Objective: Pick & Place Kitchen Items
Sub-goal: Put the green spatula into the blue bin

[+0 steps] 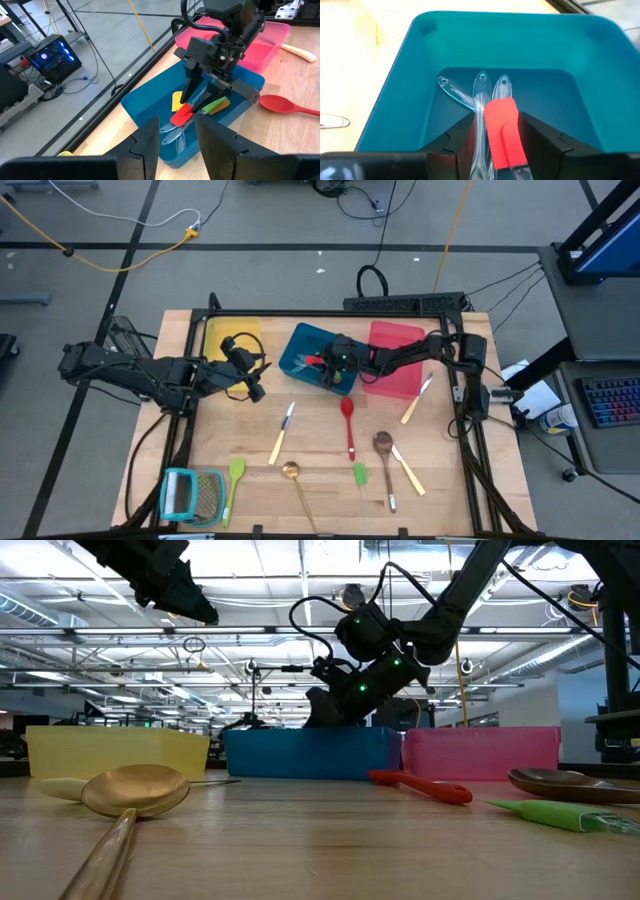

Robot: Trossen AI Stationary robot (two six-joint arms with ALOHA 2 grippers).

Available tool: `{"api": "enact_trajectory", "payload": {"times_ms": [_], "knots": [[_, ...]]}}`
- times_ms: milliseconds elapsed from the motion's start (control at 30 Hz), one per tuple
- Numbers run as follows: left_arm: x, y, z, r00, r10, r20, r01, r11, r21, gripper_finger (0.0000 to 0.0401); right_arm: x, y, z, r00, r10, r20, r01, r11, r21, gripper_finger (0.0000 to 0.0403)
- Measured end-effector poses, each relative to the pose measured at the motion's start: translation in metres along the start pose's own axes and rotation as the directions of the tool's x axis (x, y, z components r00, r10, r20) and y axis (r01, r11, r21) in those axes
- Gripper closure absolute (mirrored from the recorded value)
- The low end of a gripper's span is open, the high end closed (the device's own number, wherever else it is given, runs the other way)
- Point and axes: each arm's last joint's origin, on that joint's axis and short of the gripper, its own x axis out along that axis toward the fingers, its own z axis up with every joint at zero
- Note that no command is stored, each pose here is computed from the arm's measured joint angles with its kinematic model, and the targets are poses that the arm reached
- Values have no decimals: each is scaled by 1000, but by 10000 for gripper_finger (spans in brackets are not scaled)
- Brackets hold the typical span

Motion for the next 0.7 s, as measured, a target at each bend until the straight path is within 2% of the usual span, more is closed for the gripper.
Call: {"api": "enact_trajectory", "payload": {"times_ms": [200,400,700], "knots": [[0,0,0,1000,0,-2,0,1000,3,267,-20,12,25,996,28,88,-21,997,-80,234],[0,0,-2,1000,2,-14,-2,1000,10,267,-59,40,55,982,103,159,-76,983,-167,230],[0,0,-2,1000,2,-14,-2,1000,6,267,-102,87,67,962,232,143,-200,958,-205,228]]}}
